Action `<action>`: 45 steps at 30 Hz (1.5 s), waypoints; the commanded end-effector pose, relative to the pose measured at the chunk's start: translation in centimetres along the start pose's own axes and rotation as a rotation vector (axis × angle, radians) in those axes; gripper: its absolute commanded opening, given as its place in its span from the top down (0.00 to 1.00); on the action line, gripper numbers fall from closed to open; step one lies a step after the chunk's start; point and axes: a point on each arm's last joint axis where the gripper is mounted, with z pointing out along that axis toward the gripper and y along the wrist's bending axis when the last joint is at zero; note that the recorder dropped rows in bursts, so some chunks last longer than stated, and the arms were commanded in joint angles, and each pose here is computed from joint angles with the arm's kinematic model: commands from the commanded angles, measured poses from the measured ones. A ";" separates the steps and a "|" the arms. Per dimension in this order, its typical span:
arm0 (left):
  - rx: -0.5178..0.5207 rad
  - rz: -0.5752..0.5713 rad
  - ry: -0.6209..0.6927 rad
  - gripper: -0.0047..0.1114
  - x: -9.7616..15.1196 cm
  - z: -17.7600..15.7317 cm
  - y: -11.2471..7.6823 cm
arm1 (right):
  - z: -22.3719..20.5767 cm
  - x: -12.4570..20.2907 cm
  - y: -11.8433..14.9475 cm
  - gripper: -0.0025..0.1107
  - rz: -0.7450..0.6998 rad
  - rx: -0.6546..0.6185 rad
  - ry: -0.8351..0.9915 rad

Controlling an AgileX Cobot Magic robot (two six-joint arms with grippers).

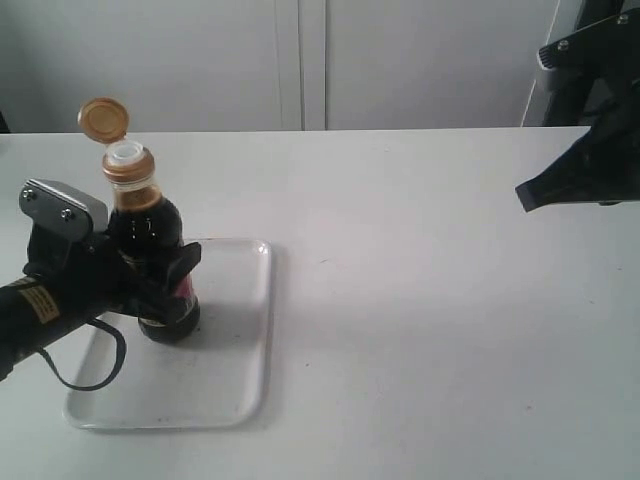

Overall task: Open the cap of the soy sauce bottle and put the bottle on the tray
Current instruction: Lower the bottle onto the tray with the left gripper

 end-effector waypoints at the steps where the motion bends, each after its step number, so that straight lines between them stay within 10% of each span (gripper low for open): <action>1: 0.012 -0.010 -0.025 0.96 -0.3 -0.3 -0.2 | 0.0 0.1 -0.2 0.98 0.014 0.001 0.005; 19: -0.015 -0.038 -0.029 0.05 -0.4 -0.3 0.0 | 0.0 0.1 -0.1 0.98 0.016 0.000 -0.003; 45: -0.002 -0.042 -0.077 0.05 -1.7 -0.8 -0.1 | 0.0 0.0 -0.1 0.98 0.018 -0.002 -0.010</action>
